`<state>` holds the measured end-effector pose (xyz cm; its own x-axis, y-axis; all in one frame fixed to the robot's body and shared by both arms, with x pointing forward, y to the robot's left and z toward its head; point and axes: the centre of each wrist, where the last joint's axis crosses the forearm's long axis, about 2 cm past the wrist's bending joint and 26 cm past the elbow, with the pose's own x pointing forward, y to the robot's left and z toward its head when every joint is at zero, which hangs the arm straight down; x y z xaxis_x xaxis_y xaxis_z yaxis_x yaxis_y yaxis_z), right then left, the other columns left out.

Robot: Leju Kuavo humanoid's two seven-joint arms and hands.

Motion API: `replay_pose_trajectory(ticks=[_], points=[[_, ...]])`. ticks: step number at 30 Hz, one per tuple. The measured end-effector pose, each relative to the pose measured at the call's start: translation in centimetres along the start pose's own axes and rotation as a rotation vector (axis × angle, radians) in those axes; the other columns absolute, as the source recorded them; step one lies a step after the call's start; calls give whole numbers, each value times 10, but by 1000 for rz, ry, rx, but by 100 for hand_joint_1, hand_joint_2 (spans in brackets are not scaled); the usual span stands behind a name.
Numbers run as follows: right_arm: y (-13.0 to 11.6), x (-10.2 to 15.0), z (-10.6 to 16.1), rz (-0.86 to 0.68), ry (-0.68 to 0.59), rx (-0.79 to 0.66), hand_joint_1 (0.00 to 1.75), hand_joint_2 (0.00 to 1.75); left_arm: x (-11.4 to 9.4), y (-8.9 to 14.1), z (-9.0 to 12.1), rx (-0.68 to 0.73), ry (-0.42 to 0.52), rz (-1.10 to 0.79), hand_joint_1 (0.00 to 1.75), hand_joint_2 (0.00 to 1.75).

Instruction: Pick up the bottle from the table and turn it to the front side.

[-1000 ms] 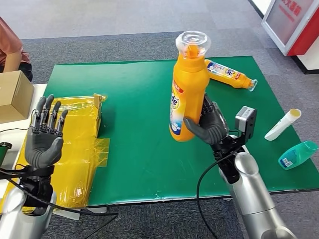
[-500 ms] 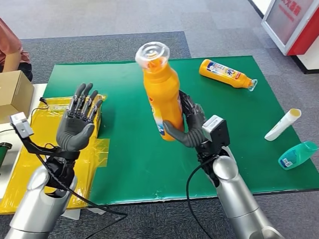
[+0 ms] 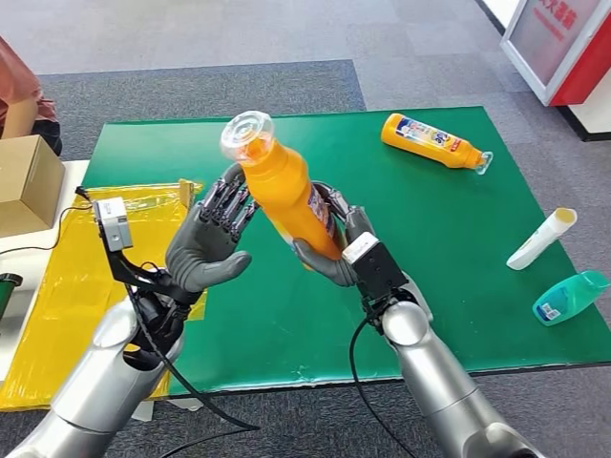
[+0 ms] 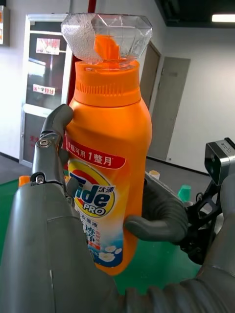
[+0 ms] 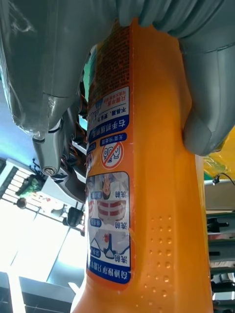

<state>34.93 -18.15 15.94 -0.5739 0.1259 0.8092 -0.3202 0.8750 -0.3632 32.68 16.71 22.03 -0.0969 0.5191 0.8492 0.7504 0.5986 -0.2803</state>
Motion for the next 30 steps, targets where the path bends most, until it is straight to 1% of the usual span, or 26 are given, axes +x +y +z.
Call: replay_pose_trajectory(ticks=[7,12,24,30], points=[[6,-1,0,35,-3,19,175,175,-3,0,-3,4,13,-1,0,175],[8,1,-1,37,-11,28,175,175,-3,0,-2,20,5,-7,0,175],[23,21,-4,7,-95,78,175,175,-5,1,-1,94,-13,-113,0,175],[28,29,-6,-4,-127,94,175,175,-6,0,-2,108,-16,-119,0,175]])
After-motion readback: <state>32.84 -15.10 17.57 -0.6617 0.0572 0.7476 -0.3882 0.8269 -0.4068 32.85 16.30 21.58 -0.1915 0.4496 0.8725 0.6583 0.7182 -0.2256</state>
